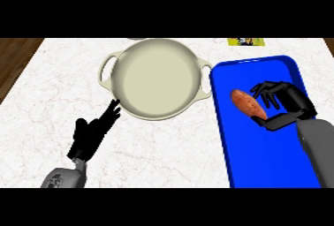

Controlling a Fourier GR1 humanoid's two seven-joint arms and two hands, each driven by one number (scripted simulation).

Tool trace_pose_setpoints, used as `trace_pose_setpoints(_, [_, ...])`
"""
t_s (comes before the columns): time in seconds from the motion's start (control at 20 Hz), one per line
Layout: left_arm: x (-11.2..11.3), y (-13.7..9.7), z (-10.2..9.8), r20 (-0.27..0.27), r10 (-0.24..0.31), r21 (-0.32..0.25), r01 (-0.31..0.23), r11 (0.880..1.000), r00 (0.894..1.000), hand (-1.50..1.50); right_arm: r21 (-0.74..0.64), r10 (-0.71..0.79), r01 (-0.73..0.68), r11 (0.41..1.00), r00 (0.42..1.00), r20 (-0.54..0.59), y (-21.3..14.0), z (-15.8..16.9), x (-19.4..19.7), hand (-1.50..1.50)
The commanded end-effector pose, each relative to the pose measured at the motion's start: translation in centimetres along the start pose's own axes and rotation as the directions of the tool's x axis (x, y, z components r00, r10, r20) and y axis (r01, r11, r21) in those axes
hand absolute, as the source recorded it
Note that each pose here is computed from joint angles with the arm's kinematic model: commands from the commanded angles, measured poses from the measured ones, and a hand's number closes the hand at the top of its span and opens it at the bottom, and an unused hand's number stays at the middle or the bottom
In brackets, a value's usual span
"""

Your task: Pick the sweet potato from the tray and place it in the pot

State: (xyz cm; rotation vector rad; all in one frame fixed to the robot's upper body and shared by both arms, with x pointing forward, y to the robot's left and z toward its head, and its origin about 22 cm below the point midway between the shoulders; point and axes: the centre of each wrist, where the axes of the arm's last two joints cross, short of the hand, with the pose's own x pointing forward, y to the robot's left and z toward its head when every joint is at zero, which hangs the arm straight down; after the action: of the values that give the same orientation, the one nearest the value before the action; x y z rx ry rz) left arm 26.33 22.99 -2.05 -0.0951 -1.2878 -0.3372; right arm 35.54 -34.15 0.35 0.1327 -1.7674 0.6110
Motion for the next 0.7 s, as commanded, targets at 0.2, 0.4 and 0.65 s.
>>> trace_pose_setpoints(0.2, [1.6,0.5,0.6,-0.007,0.02,0.016,-0.02,1.0,1.0,0.0,0.067,0.163,-0.173,0.983,0.977,0.138,-1.7,-6.3,3.0,1.5])
trace_pose_setpoints(0.4, [-0.7,0.1,-0.7,-0.005,0.016,0.041,-0.015,0.999,1.0,0.0,0.039,0.263,-0.276,0.96,0.943,0.206,-0.9,-9.2,4.9,1.5])
trace_pose_setpoints(0.65, [-0.6,0.6,0.9,-0.016,0.015,0.043,-0.014,0.999,1.0,0.0,0.044,0.338,-0.355,0.934,0.917,0.212,0.5,-13.5,9.1,1.5])
